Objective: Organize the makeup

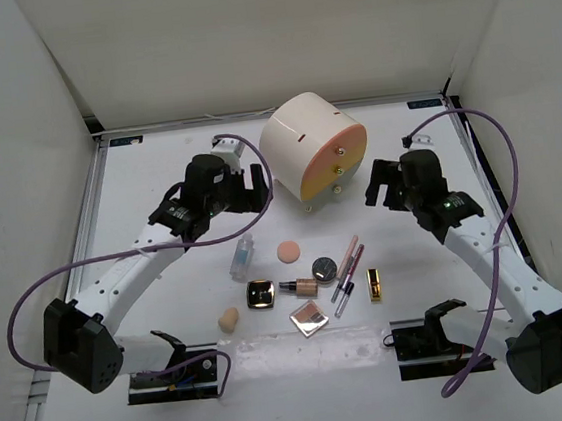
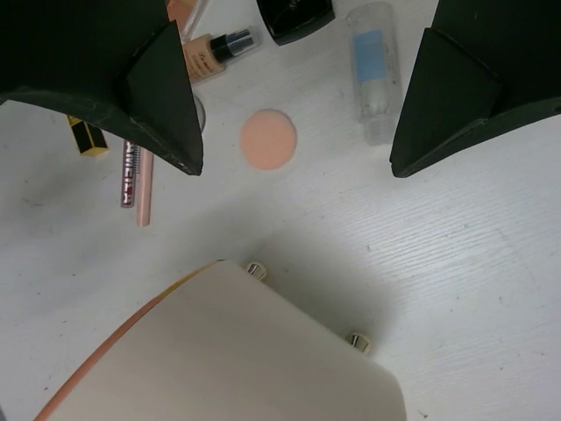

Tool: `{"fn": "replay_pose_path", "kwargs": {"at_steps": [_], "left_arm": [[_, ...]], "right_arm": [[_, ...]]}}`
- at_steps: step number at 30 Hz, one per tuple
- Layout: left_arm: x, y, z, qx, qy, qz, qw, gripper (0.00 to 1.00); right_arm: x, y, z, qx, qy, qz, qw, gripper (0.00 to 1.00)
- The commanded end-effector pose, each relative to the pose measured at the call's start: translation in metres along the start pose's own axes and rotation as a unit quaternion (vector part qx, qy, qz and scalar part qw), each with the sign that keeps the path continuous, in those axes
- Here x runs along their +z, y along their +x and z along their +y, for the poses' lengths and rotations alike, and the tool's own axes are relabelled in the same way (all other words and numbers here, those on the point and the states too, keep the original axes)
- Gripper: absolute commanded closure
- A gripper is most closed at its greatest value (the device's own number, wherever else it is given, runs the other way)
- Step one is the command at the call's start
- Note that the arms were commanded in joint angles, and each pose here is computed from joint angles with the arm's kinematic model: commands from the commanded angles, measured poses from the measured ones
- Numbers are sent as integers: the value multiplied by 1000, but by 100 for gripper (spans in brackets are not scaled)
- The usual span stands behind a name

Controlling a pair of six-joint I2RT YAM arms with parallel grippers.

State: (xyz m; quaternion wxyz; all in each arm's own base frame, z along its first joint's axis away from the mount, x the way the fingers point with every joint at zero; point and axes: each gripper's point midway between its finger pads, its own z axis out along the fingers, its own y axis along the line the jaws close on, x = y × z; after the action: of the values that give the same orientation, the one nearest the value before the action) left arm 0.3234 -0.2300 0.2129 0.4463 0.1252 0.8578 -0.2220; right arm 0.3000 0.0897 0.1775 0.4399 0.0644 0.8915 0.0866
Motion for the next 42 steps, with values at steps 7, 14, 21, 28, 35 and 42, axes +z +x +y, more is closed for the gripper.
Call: {"fn": "replay_pose_path", "kwargs": {"at_steps": [7, 14, 21, 28, 35, 42], "left_arm": [[8, -56, -19, 13, 31, -56, 998, 2], [49, -76, -13, 52, 90, -33, 994, 2], [74, -75, -15, 84, 146, -15, 986, 2], [96, -69, -10, 87, 146, -2, 985, 2], [111, -69, -4, 86, 146, 12, 986, 2], [128, -75, 5, 78, 138, 12, 987, 2]], "right_arm": [[0, -14, -10, -7, 33, -22, 999, 1], [-7, -14, 49, -95, -132, -26, 986, 1], [-15, -31, 103, -148, -268, -50, 951, 14], [22, -65, 121, -178, -261, -71, 946, 42], [49, -81, 126, -197, -243, -59, 948, 37], [61, -95, 112, -227, -216, -62, 948, 35]]}}
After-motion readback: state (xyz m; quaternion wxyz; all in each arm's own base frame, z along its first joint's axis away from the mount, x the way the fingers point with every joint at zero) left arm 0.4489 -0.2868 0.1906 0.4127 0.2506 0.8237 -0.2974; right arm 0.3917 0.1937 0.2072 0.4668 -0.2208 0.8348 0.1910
